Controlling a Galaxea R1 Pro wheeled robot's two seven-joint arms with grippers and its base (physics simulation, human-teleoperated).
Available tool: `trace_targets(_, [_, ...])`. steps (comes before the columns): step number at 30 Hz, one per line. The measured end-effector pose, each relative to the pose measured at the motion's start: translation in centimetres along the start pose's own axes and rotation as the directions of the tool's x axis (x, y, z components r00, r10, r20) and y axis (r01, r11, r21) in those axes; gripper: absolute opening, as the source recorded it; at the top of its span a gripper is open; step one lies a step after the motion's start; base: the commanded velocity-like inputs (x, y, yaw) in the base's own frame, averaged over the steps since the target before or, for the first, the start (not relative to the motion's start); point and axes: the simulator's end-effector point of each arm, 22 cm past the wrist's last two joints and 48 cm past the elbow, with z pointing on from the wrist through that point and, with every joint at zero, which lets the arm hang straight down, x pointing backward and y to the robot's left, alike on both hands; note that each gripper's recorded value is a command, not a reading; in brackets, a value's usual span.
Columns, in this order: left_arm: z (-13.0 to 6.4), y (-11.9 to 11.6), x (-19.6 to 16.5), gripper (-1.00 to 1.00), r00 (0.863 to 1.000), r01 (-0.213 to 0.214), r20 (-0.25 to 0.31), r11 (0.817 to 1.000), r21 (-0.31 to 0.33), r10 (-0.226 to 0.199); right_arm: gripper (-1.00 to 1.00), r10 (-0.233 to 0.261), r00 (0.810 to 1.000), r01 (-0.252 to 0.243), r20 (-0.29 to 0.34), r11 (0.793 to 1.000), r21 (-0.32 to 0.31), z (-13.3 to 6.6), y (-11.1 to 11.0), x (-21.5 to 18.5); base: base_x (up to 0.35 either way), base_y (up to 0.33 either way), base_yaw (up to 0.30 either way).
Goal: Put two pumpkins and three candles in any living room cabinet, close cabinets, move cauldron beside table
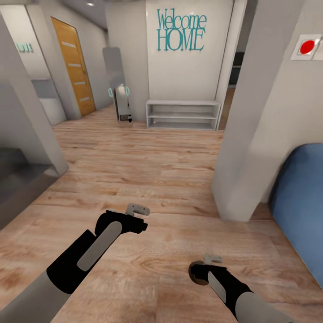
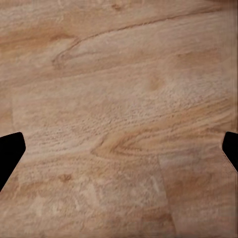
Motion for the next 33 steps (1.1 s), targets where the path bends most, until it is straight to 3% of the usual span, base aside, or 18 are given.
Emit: trace_targets(33, [-6.7, 0.0, -4.3, 1.0, 0.991, -0.015, 0.129, 0.999, -0.03, 0.019, -1.0, -0.005, 0.991, 0.007, 0.131, 1.0, -0.013, -5.0, 0.8, -5.9, -0.009, 0.0, -0.289])
